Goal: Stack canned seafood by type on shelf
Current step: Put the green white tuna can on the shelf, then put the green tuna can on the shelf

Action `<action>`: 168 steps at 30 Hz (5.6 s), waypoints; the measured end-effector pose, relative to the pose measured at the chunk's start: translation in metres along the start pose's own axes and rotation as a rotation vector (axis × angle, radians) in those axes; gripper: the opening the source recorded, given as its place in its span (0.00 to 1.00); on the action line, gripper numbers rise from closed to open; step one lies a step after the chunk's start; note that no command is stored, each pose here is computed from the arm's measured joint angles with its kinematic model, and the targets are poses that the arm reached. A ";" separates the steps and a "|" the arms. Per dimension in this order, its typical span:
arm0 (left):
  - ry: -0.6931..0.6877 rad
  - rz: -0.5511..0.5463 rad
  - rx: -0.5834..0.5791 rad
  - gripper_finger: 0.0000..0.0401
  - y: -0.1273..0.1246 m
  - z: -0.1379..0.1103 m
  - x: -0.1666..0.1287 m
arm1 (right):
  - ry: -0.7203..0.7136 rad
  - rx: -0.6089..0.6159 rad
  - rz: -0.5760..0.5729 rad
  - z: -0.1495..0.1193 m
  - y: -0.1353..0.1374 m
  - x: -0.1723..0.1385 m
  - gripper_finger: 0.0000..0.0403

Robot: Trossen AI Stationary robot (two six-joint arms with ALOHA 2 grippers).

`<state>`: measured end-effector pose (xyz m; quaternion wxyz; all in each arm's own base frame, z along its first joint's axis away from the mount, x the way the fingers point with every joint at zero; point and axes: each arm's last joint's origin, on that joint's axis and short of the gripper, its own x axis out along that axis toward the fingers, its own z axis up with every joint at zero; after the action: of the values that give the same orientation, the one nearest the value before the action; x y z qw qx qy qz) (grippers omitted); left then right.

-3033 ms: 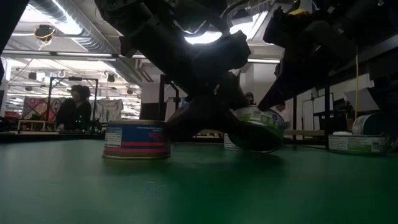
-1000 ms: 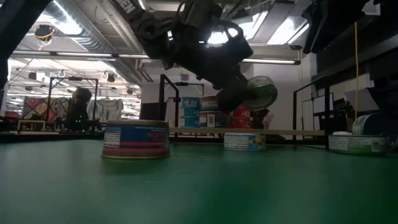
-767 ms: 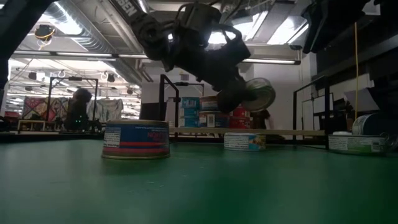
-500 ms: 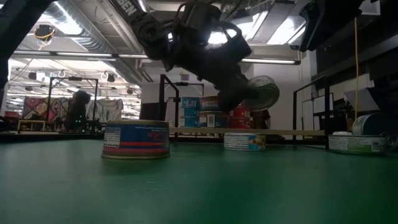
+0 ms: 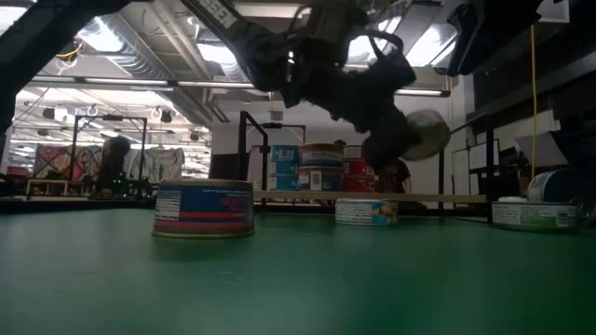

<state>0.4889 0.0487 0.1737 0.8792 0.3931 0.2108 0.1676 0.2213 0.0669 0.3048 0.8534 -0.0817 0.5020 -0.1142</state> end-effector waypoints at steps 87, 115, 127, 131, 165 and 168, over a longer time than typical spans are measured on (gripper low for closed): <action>0.306 -0.029 -0.144 0.60 -0.010 -0.026 0.005 | 0.053 -0.028 0.139 -0.002 0.004 0.000 0.44; 0.239 -0.068 -0.224 0.60 -0.037 0.004 -0.012 | 0.312 0.119 0.147 -0.048 0.041 -0.029 0.44; 0.239 -0.066 -0.251 0.60 -0.038 0.004 -0.012 | 0.457 0.137 0.086 -0.094 0.064 -0.015 0.44; 0.239 -0.066 -0.252 0.60 -0.038 0.004 -0.012 | 0.477 0.138 0.071 -0.101 0.062 -0.009 0.44; 0.238 -0.069 -0.252 0.60 -0.038 0.004 -0.012 | 0.372 0.311 0.200 -0.137 0.033 -0.003 0.44; 0.238 -0.069 -0.252 0.60 -0.038 0.004 -0.012 | 0.365 0.344 0.207 -0.137 0.031 -0.005 0.44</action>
<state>0.4857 0.0161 0.1498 0.8955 0.2499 0.3042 0.2078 0.1026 0.0942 0.2350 0.7574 0.1380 0.6263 -0.1228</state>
